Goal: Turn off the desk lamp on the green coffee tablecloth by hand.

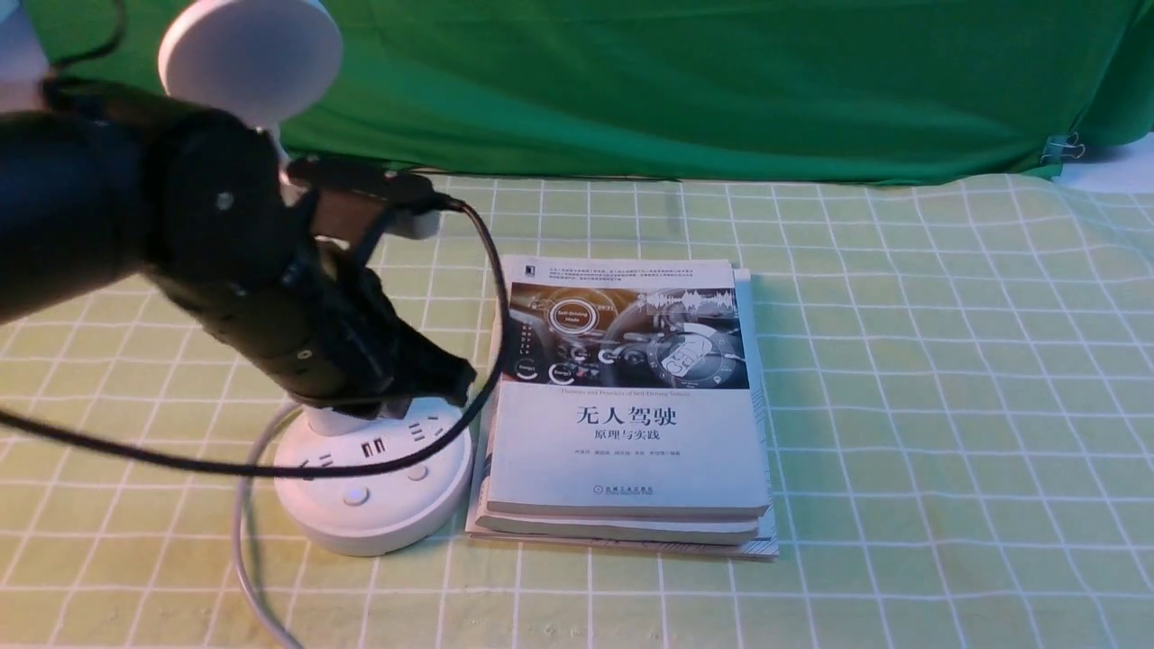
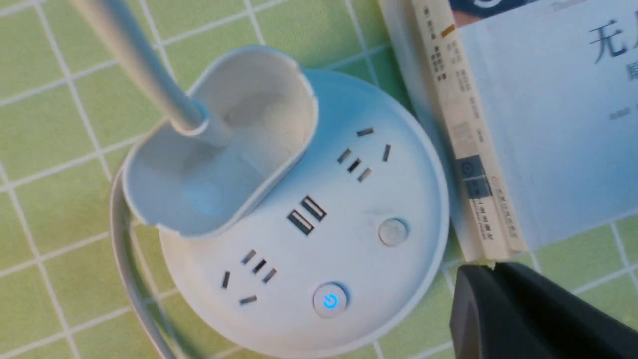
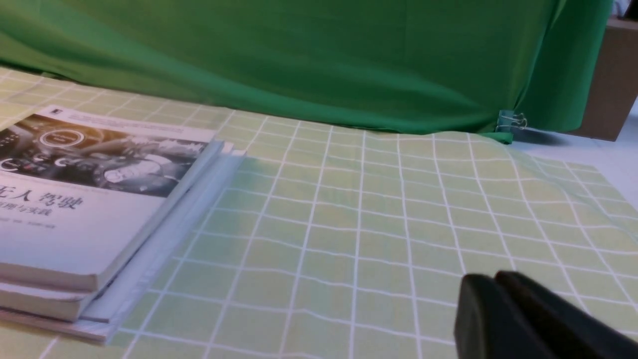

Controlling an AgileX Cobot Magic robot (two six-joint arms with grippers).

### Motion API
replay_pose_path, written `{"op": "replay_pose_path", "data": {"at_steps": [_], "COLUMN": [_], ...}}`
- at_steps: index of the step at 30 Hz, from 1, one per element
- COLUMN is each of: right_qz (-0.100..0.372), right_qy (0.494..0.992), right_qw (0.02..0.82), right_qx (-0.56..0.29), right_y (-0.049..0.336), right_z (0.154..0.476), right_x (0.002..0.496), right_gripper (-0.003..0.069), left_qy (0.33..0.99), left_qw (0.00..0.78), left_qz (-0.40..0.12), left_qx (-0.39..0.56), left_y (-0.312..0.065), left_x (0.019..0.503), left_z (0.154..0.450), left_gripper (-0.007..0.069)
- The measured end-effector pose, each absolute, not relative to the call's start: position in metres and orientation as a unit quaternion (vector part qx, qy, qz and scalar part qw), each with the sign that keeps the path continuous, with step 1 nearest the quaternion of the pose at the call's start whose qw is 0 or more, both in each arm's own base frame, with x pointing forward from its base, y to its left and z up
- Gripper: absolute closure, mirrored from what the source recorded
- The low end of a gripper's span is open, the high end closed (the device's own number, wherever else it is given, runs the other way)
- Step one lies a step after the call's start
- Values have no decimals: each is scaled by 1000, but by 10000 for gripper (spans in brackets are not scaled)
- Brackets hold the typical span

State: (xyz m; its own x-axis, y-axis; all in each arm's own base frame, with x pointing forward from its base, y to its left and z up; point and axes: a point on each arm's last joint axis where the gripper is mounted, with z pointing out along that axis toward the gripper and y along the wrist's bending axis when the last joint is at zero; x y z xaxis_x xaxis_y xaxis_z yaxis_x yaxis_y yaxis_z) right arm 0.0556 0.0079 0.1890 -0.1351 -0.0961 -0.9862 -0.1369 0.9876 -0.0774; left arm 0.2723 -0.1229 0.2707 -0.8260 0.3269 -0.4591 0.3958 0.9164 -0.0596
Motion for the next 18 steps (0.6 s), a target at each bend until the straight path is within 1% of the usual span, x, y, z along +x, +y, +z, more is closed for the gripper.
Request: {"op": "replay_pose_path", "data": {"at_steps": [2,3,4,6,9,12,18], "right_qz": [16,16,16,16,16,16,16], "right_qy": [753,753,753,753,753,753,753], "right_qw": [653,653,653,653,653,653,653], "right_qx": [-77,-77,-77,-77,-77,-77,-77], "right_y": [8,8,8,8,8,8,8], "right_z": [189,189,189,189,189,189,189], "right_x": [56,56,56,56,56,56,56], "right_gripper": [629,629,629,629,629,629,629], "left_qy": [935,934,920,903,863,832,812], "left_qw": [288,294,335,379,465,519,550], "left_qz": [-90,-91,-98,-107,-128,-139,-127], "left_qx": [183,183,178,172,151,137,151], "left_y": [-111,-109,-102,-95,-81,-70,-56], "left_x": [245,240,225,212,180,157,129], "left_z": [284,285,285,288,279,269,244], "left_gripper": [625,625,625,625,625,625,625]}}
